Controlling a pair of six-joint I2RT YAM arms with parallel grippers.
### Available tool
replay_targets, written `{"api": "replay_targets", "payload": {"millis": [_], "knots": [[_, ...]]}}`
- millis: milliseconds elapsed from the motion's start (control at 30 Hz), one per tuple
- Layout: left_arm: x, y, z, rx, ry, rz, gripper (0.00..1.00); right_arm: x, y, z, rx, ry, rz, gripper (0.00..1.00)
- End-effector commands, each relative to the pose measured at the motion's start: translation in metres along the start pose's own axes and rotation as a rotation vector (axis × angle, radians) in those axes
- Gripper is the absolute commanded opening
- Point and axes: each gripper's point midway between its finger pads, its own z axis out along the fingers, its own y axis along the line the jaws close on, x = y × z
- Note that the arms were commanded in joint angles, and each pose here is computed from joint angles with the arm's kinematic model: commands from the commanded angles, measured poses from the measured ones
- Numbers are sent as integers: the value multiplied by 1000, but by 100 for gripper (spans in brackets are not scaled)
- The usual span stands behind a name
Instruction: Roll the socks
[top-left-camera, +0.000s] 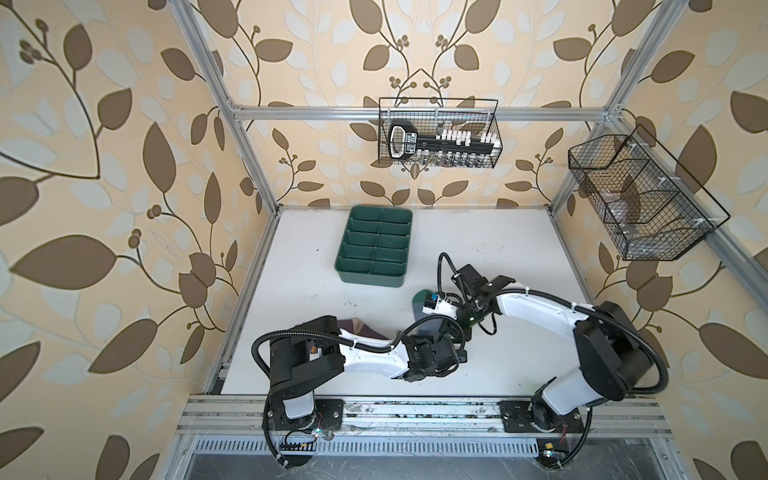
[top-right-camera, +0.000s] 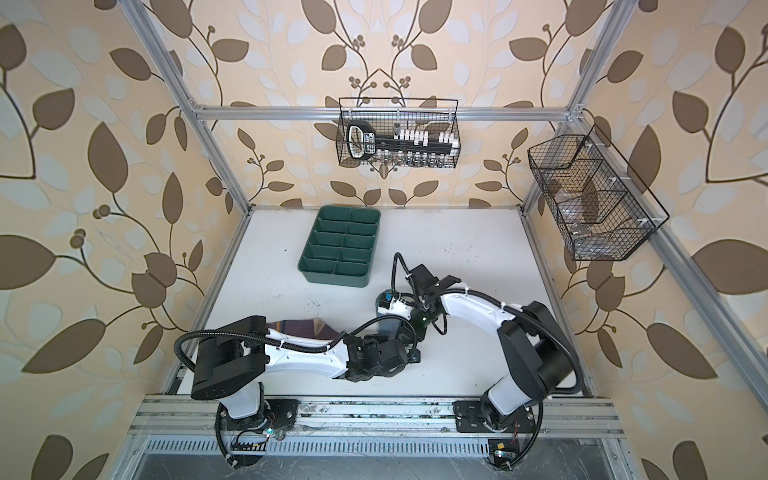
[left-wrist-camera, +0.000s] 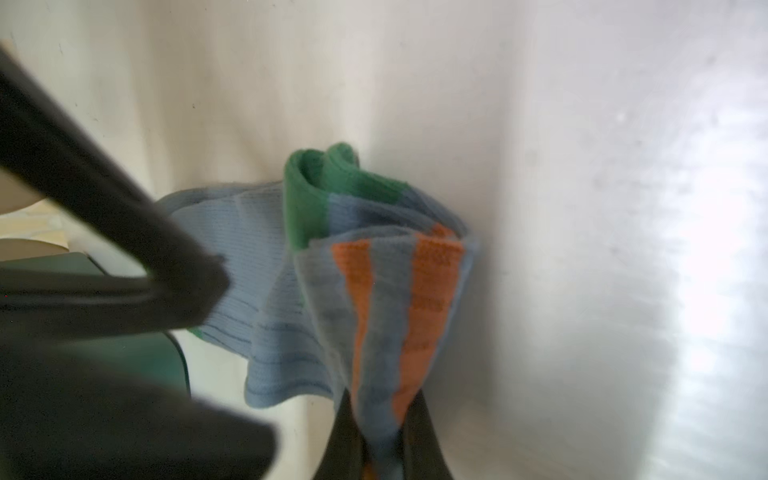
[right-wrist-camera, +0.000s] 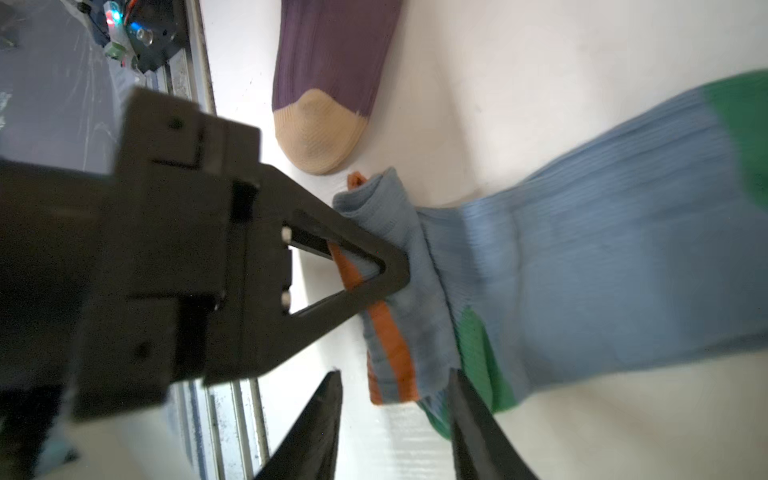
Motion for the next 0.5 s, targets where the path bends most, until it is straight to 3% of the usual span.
{"api": "replay_targets", "payload": {"millis": [0,100,167,233,267,467], "knots": [[13,-14,1,101,41,-16,1,-7,-30,-21,162,-69,15,43],[10,-19,-10,151,21,-33,2,-19,-90,-58,425,-153,187,40],[7,-23,-14,184,4,-41,3,-27,-129,-87,576,-220,395,36],[4,-26,-14,201,-3,-44,3,-31,-146,-97,632,-248,565,32],[3,-27,-12,205,-3,-43,3,-39,-142,-90,581,-265,588,29],[1,-30,-7,220,18,-43,0,-78,-104,-32,534,-256,340,38]]}}
